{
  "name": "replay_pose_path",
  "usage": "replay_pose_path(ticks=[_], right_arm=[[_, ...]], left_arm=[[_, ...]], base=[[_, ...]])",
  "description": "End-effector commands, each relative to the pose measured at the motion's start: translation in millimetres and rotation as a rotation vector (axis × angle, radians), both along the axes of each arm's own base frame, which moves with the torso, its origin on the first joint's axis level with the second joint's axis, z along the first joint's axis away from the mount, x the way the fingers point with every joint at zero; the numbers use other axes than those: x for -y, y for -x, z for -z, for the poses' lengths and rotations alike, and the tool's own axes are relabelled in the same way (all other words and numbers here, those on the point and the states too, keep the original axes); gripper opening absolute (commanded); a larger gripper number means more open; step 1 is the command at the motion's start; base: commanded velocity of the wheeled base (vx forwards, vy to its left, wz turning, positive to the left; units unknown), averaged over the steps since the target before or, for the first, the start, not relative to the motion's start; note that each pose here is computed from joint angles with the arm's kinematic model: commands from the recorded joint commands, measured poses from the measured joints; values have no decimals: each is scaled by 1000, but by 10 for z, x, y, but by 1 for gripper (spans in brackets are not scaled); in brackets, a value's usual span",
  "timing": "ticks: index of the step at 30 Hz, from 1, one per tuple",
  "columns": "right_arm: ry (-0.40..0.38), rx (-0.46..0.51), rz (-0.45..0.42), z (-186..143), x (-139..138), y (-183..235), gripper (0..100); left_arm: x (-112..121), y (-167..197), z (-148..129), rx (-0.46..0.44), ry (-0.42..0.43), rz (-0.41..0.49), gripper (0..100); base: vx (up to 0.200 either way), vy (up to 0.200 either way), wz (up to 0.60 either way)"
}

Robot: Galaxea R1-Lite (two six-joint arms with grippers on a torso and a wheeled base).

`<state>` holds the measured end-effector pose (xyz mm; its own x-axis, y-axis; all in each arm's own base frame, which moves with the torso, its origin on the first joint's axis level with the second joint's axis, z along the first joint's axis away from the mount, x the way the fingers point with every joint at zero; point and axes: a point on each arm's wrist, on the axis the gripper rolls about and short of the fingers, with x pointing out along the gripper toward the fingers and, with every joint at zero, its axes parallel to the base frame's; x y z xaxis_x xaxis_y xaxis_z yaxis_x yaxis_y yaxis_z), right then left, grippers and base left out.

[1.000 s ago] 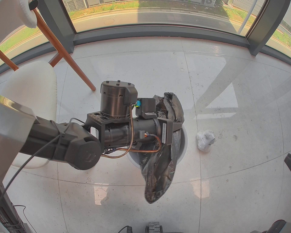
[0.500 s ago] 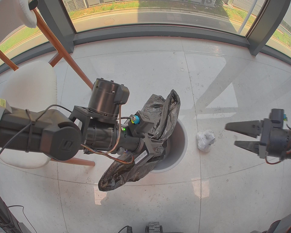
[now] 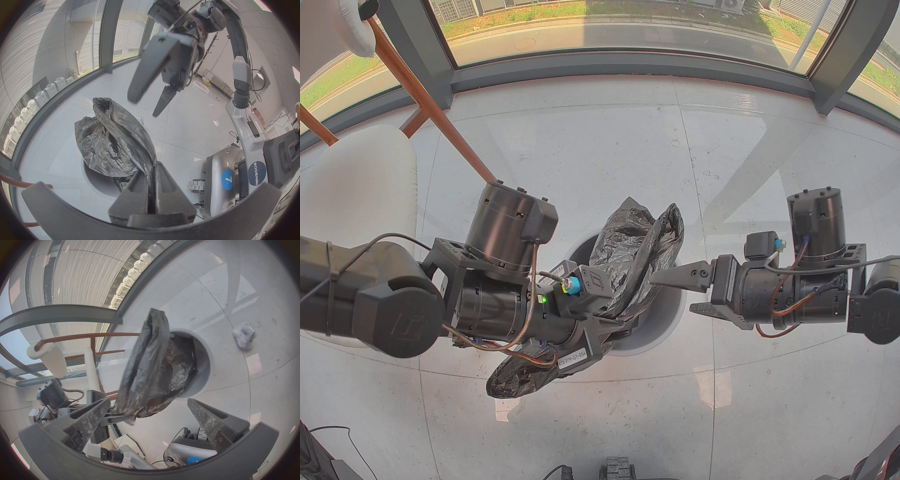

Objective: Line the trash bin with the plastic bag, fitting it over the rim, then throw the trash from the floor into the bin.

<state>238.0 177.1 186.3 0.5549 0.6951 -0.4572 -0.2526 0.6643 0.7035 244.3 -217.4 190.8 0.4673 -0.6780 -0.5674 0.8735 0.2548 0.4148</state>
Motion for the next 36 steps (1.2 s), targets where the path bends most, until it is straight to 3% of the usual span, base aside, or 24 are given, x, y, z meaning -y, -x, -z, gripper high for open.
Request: replay_pose_path(ticks=[1,17,31,32,36], right_arm=[[42,-52,4,215,-77,-126,100],[31,5,58,116,-64,-506,100],[82,30,39,263,-181,-641,100],[82,32,36,256,-187,-640,0],[103,42,20,278,-181,-620,0]], left_arm=[[-9,27,-26,-7,14,-8,0],[-3,26,-36,-7,19,-14,0],[-3,24,-38,-3,19,-21,0],[2,26,-42,-2,20,-20,0],[17,17,-22,-9,18,-19,0]], base=[[0,0,0],[0,0,0],[0,0,0],[0,0,0],[0,0,0]])
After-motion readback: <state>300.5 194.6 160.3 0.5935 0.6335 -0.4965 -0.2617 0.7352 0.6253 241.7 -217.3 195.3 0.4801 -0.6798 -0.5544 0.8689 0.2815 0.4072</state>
